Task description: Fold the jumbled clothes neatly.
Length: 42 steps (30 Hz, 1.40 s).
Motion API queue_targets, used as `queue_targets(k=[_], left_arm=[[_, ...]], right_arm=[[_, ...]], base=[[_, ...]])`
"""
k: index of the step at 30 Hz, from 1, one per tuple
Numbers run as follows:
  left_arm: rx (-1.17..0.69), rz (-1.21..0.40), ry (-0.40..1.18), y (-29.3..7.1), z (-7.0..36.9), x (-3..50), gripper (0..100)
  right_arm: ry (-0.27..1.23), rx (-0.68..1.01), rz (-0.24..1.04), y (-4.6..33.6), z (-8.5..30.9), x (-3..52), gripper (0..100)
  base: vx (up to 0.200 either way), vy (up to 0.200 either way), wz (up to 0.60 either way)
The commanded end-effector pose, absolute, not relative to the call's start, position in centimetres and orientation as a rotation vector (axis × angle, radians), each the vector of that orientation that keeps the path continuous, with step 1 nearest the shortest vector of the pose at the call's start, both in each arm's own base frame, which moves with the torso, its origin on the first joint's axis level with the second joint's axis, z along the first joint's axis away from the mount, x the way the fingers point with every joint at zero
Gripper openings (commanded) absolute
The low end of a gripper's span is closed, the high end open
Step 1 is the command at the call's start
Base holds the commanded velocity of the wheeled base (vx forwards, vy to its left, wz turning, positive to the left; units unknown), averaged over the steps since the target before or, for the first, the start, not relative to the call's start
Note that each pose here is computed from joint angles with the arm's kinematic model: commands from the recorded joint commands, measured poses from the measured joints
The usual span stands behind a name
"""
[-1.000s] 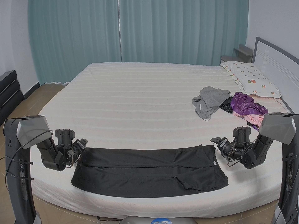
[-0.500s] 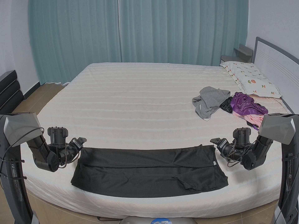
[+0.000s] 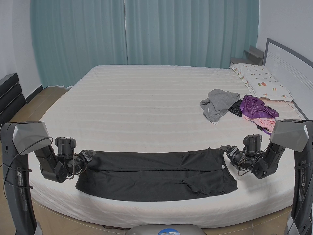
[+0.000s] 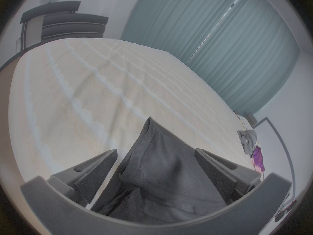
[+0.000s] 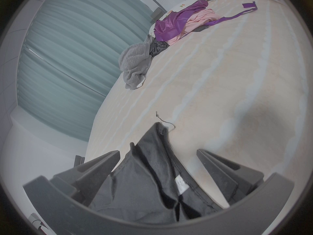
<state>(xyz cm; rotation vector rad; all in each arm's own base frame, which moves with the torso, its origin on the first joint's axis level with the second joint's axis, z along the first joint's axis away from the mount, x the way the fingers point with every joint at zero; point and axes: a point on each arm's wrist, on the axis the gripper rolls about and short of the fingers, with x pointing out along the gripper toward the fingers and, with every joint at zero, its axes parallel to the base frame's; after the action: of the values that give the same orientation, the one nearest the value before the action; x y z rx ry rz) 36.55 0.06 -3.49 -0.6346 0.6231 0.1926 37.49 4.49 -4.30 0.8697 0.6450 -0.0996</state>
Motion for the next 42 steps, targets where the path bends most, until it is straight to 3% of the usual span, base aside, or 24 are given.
queue_targets(k=[1,19,20,42], left_arm=[[-0.600,0.184,0.641,-0.1,-5.3,36.3,100],[-0.565,0.158,0.615,-1.1,-6.4,37.1,100],[-0.565,0.157,0.612,-1.1,-6.3,37.2,0],[-0.572,0.165,0.599,-0.9,-5.8,36.7,0]], right_arm=[[0.646,0.869,-0.099,4.5,-4.4,37.5,100],[0.650,0.861,-0.097,4.6,-4.5,37.5,100],[0.650,0.861,-0.097,4.6,-4.5,37.5,100],[0.650,0.861,-0.097,4.6,-4.5,37.4,100]], base=[[0.000,0.000,0.00],[0.000,0.000,0.00],[0.000,0.000,0.00],[0.000,0.000,0.00]])
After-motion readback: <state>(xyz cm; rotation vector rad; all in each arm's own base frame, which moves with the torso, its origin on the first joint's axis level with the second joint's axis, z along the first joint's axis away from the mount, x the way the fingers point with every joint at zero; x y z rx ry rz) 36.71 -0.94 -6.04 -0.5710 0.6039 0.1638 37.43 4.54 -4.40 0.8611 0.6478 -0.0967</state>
